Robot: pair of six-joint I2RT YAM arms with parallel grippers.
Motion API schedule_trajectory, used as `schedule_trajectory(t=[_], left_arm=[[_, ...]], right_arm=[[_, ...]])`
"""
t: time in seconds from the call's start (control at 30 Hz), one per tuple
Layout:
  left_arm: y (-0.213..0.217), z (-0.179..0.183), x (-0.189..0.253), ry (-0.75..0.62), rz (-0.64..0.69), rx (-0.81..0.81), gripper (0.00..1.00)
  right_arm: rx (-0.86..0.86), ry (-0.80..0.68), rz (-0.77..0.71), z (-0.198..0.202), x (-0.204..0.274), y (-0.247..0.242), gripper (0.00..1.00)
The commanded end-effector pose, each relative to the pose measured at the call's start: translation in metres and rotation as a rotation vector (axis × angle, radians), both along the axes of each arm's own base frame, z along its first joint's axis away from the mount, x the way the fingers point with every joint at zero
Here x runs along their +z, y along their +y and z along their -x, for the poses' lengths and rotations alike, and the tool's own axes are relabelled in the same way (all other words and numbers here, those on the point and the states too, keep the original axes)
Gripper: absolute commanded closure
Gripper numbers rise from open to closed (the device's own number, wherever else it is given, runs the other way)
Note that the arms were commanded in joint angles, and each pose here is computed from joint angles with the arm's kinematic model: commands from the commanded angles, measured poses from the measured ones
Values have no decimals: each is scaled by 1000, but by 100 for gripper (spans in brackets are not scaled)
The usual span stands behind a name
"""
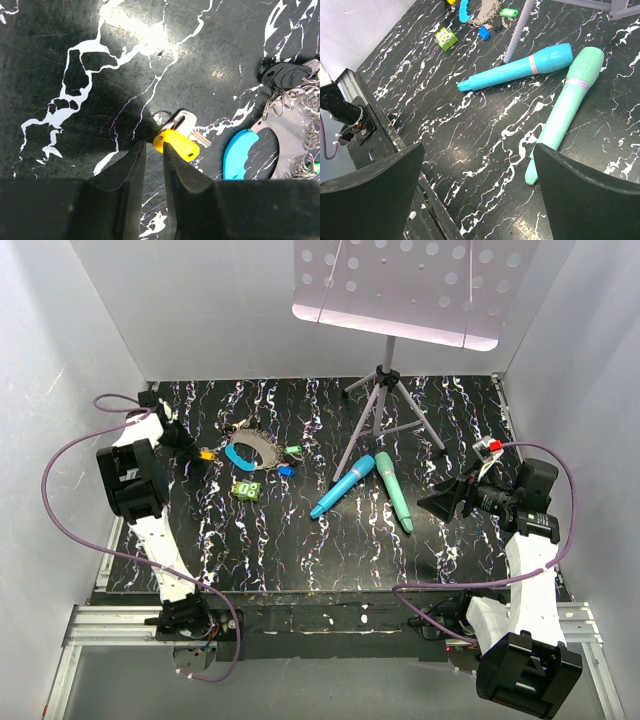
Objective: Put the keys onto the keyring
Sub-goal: Pick up the key from the center of the board.
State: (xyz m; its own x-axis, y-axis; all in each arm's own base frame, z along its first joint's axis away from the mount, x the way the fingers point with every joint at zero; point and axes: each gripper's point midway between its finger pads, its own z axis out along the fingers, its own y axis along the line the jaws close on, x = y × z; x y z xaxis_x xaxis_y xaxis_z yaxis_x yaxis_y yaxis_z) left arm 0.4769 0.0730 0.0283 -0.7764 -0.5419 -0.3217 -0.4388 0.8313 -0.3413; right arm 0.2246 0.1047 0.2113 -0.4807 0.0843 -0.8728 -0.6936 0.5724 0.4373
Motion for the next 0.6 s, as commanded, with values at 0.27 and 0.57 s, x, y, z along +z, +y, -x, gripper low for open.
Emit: schedule_trajectory(t=[0.27,0.57], left_arm=[[4,-17,13,-44,29,-1,80],[1,-19,7,-33,63,-8,80]], right_arm=[[24,-30,-1,0,8,2,0],[21,-28,1,0,8,2,0]])
